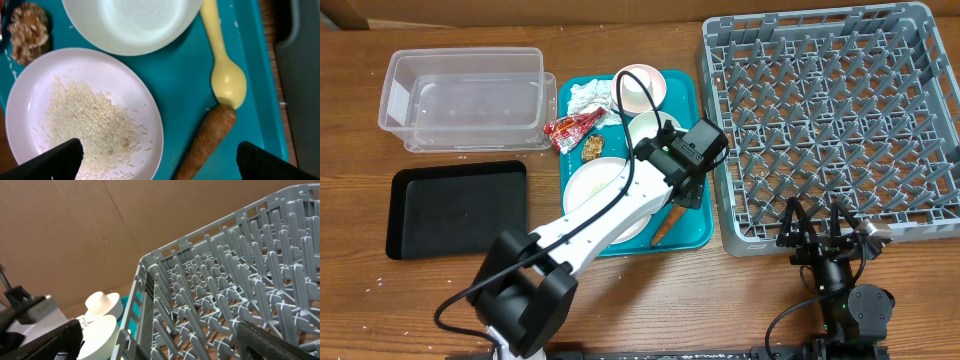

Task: Sort waste into correct bins and load items into the dishwasher
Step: 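Reach the left gripper to the rim of the white rice plate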

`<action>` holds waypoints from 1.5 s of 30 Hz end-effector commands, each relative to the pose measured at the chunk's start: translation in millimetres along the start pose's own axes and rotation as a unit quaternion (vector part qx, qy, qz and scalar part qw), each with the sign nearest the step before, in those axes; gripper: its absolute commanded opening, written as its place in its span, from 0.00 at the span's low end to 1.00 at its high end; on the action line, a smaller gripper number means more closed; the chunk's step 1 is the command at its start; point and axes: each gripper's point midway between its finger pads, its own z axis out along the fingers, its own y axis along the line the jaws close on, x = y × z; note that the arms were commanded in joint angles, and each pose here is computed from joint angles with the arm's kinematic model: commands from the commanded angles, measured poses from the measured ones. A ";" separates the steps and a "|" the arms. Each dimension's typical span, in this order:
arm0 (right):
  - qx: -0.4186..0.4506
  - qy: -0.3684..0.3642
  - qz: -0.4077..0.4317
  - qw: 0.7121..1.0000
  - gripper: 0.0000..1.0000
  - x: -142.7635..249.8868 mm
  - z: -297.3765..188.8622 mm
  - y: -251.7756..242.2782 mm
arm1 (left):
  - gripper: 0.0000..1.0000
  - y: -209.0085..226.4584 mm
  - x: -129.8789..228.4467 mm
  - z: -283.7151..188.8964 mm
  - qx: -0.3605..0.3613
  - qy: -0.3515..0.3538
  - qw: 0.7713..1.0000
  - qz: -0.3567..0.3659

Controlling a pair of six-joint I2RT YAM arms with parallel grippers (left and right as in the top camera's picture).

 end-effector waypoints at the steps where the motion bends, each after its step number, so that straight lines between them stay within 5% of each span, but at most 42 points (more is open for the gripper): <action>1: 0.002 -0.002 0.001 1.000 1.00 1.6 0.2 -1.9 | 1.00 0.0 -7.6 9.1 -0.021 -0.015 0.997 -0.077; 16: 0.002 -0.002 0.001 1.000 1.00 1.6 0.2 -1.9 | 0.71 0.4 -2.2 63.6 0.010 0.054 0.989 -0.137; 35: 0.002 -0.002 0.001 1.000 1.00 1.6 0.2 -1.9 | 0.66 -4.3 10.9 88.6 -0.001 0.076 0.989 -0.130; 45: 0.002 -0.002 0.001 1.000 1.00 1.6 0.2 -1.9 | 0.35 -6.5 7.7 89.2 0.004 0.070 0.989 -0.131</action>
